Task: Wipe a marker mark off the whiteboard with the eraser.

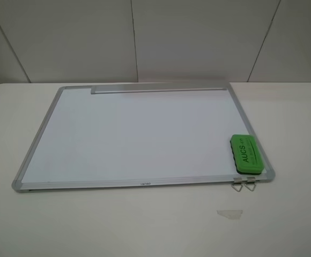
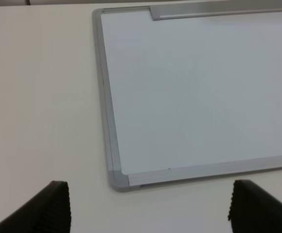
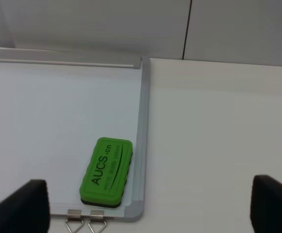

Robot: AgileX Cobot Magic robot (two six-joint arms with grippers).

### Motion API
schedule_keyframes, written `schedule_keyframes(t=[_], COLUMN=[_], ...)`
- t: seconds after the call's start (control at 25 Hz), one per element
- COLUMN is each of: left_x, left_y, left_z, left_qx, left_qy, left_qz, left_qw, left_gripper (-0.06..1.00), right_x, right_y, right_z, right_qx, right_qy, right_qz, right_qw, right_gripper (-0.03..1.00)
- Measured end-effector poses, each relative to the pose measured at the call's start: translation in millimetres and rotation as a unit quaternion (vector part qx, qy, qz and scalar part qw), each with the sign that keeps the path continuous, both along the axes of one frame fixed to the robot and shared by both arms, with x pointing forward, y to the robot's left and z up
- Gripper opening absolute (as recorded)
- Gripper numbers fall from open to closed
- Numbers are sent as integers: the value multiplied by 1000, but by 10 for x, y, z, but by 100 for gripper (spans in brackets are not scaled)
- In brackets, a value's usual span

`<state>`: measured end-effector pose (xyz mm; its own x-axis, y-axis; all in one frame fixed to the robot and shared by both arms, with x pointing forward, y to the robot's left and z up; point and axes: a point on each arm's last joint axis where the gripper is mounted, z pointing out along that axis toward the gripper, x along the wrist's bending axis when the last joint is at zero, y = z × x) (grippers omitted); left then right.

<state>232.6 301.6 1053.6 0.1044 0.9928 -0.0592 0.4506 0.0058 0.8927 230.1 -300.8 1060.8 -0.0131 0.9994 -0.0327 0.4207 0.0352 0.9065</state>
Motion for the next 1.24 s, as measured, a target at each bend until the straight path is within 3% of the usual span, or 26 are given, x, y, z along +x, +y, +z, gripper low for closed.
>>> schedule_keyframes(t=[1.24], left_x=[0], left_y=[0], left_z=[0], left_qx=[0], left_qy=[0], left_qz=[0], left_qw=[1000], left_gripper=[68], right_x=[0], right_y=[0], right_z=[0], right_qx=[0], right_qy=[0], right_qz=[0], right_qw=[1000], right_gripper=[82])
